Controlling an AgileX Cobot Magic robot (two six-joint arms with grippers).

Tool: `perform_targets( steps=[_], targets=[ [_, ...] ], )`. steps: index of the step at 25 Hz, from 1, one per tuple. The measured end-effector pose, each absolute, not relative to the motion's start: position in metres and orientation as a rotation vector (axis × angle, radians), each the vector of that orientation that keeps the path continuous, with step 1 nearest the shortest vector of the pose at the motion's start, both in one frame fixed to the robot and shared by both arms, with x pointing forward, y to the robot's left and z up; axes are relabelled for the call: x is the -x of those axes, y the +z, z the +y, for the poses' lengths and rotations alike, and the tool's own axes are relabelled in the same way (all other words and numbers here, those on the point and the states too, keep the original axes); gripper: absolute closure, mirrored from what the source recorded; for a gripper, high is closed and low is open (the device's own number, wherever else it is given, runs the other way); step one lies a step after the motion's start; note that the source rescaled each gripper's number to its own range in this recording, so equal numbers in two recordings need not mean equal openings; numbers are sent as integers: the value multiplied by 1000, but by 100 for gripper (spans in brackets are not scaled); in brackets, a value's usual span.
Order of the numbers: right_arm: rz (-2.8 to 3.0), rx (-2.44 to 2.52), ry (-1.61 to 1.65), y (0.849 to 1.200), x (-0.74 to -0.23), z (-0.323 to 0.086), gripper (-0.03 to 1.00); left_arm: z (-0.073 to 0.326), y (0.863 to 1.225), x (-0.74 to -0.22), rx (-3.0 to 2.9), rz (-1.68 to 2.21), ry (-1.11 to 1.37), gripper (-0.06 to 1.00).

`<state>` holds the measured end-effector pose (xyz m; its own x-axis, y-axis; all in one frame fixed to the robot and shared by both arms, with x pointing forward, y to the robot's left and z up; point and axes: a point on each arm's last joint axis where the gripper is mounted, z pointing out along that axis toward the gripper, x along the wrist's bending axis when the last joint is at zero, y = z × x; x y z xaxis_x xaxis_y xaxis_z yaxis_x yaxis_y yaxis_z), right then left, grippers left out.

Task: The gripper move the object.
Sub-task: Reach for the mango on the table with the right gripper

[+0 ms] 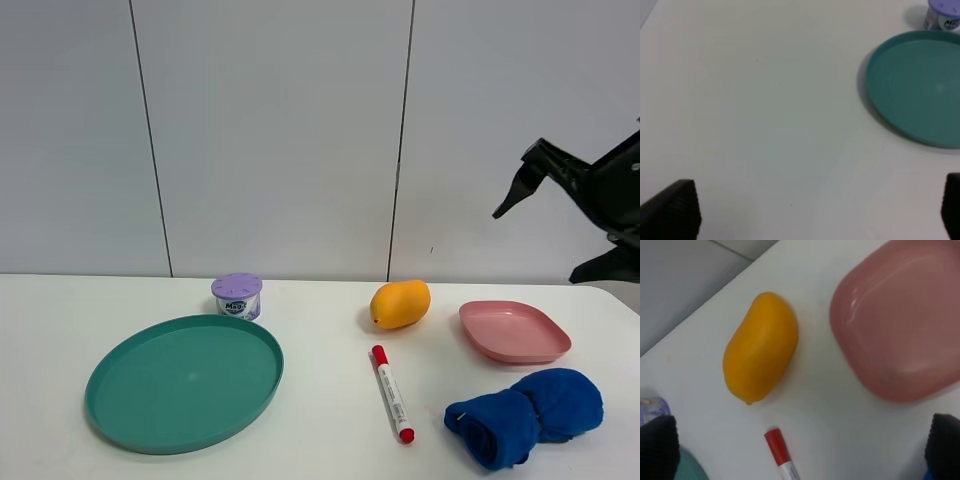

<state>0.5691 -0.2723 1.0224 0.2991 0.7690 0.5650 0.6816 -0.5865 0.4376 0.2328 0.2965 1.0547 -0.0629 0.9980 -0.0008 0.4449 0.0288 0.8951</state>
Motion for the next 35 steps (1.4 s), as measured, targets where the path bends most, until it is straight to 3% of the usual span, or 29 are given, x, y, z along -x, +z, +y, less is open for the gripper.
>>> perform_targets(
  steps=[11,19,35],
  targets=[
    [1525,-2469,1251,1019,-644,-212,-3,297,1055,-233,-1500,1598,988,-6],
    [1578,-2592,982,992,-653,-214,-3,297,1055,-233,-1500,1598,988,-6],
    [1484,-2703,852,1001,-688,-210,3,297,1055,-233,-1500,1598,988,-6]
  ],
)
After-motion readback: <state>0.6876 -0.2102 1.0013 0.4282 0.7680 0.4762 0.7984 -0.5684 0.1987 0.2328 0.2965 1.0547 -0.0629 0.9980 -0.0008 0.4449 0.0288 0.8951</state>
